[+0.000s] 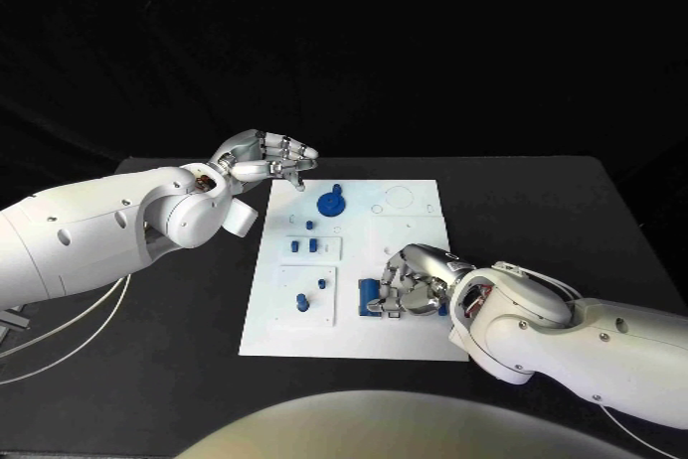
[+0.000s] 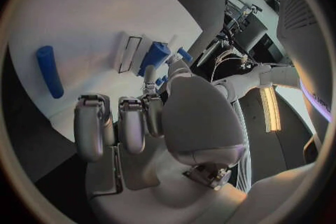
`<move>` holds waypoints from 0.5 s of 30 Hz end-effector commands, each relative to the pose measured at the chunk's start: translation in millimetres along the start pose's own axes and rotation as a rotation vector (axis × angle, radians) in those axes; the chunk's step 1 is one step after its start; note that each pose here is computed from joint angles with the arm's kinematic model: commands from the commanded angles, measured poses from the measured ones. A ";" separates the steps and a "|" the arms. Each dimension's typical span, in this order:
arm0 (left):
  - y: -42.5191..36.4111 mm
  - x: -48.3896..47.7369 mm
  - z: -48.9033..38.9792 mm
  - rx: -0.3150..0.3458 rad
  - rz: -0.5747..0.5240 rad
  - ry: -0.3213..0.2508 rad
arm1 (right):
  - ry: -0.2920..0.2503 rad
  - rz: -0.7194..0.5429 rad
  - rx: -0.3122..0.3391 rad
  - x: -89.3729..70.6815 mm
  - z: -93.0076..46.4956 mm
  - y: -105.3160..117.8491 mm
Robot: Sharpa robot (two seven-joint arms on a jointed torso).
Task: Assemble the parts on the task board
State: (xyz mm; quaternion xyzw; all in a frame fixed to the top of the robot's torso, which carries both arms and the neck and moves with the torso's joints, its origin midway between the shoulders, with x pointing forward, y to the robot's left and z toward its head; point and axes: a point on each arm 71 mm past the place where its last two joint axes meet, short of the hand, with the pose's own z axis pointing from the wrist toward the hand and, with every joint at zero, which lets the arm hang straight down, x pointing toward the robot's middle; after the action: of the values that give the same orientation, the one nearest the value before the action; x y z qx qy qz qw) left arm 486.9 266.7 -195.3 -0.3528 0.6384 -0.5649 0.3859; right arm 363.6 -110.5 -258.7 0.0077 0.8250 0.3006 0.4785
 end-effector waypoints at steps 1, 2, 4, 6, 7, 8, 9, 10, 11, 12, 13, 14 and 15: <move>-1.1 2.2 0.6 0.007 -0.004 0.017 | 0.005 -0.019 0.005 1.8 1.5 -1.2; -1.1 2.2 0.5 0.007 -0.004 0.017 | 0.007 -0.023 0.006 2.2 1.8 -1.5; -1.1 2.0 0.4 0.007 -0.004 0.016 | 0.014 -0.034 0.007 3.1 2.4 -1.8; -1.0 1.7 0.3 0.006 -0.004 0.016 | 0.024 -0.049 0.001 4.4 2.7 -1.1; -1.0 1.7 0.3 0.006 -0.004 0.016 | 0.027 -0.054 -0.002 4.8 2.6 -0.6; -1.0 1.6 0.2 0.006 -0.003 0.016 | 0.029 -0.060 -0.005 5.2 2.5 0.0; -1.0 1.6 0.2 0.006 -0.003 0.016 | 0.030 -0.065 -0.008 5.5 2.4 0.5; -1.0 1.6 0.2 0.006 -0.004 0.016 | 0.030 -0.068 -0.010 5.7 2.3 0.8; -1.0 1.6 0.2 0.006 -0.004 0.016 | 0.029 -0.073 -0.011 5.7 2.2 0.9; -1.0 1.6 0.2 0.006 -0.004 0.016 | 0.025 -0.077 -0.012 5.5 2.3 0.9; -1.0 1.6 0.2 0.006 -0.004 0.016 | 0.019 -0.082 -0.011 5.1 2.4 0.6; -1.0 1.6 0.2 0.006 -0.004 0.016 | 0.011 -0.086 -0.009 4.5 2.6 0.1; -1.0 1.6 0.2 0.006 -0.004 0.016 | 0.001 -0.091 -0.007 3.8 2.8 -0.5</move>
State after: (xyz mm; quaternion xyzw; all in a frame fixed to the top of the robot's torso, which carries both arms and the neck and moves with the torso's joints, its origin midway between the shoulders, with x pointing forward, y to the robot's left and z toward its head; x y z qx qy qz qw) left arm 486.8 267.3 -195.4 -0.3530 0.6386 -0.5644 0.3860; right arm 364.2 -106.8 -259.5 -0.0106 0.8229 0.2974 0.4841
